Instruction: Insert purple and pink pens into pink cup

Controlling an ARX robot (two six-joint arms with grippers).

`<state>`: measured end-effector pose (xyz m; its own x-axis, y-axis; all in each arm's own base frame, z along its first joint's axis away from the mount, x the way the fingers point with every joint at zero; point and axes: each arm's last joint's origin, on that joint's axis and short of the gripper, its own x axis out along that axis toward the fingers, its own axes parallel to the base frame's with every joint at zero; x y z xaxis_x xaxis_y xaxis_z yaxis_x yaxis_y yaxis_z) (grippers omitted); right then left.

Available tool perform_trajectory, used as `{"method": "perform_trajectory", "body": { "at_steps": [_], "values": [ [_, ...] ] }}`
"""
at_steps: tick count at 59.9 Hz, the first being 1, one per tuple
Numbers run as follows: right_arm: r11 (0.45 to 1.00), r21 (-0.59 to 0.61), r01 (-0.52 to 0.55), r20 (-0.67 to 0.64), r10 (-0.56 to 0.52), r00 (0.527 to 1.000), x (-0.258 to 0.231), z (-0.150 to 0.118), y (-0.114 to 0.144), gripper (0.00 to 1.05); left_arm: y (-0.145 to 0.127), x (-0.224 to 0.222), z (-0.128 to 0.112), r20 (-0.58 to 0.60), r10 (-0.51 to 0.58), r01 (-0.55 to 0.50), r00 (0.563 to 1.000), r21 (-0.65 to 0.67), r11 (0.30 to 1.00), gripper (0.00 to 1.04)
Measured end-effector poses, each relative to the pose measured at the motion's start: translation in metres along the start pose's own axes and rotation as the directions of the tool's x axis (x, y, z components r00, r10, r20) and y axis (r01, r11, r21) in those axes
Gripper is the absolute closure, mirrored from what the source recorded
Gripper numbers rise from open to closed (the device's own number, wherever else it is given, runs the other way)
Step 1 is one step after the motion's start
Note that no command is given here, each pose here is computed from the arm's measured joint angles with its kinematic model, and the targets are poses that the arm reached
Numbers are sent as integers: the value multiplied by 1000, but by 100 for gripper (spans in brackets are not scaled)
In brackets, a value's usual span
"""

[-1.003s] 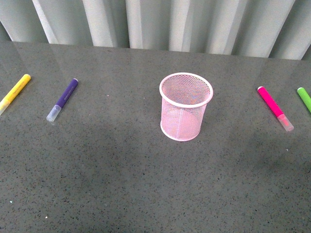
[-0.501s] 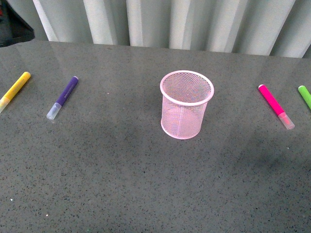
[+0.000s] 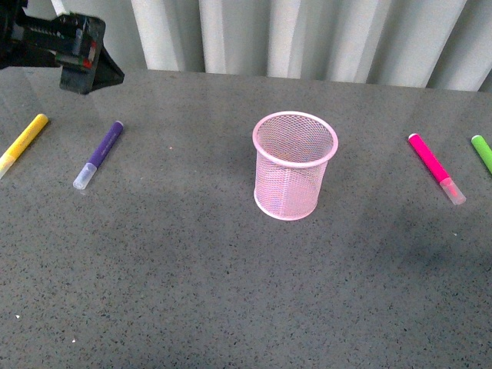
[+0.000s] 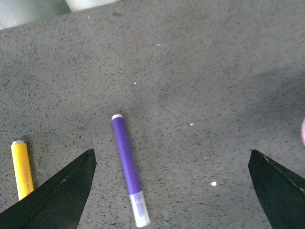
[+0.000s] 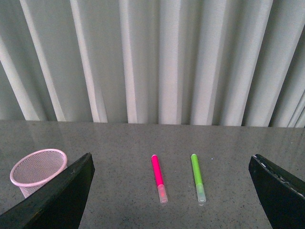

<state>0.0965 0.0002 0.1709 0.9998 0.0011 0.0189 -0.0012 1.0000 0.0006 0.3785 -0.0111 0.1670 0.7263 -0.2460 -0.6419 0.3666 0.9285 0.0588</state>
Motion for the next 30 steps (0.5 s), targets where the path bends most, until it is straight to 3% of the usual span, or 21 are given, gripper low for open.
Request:
{"method": "perform_trajectory", "body": {
  "at_steps": [30],
  "values": [
    [1000, 0, 0, 0, 0, 1000, 0, 0, 0, 7, 22, 66, -15, -145, 86, -83, 986, 21, 996, 7]
  ]
}}
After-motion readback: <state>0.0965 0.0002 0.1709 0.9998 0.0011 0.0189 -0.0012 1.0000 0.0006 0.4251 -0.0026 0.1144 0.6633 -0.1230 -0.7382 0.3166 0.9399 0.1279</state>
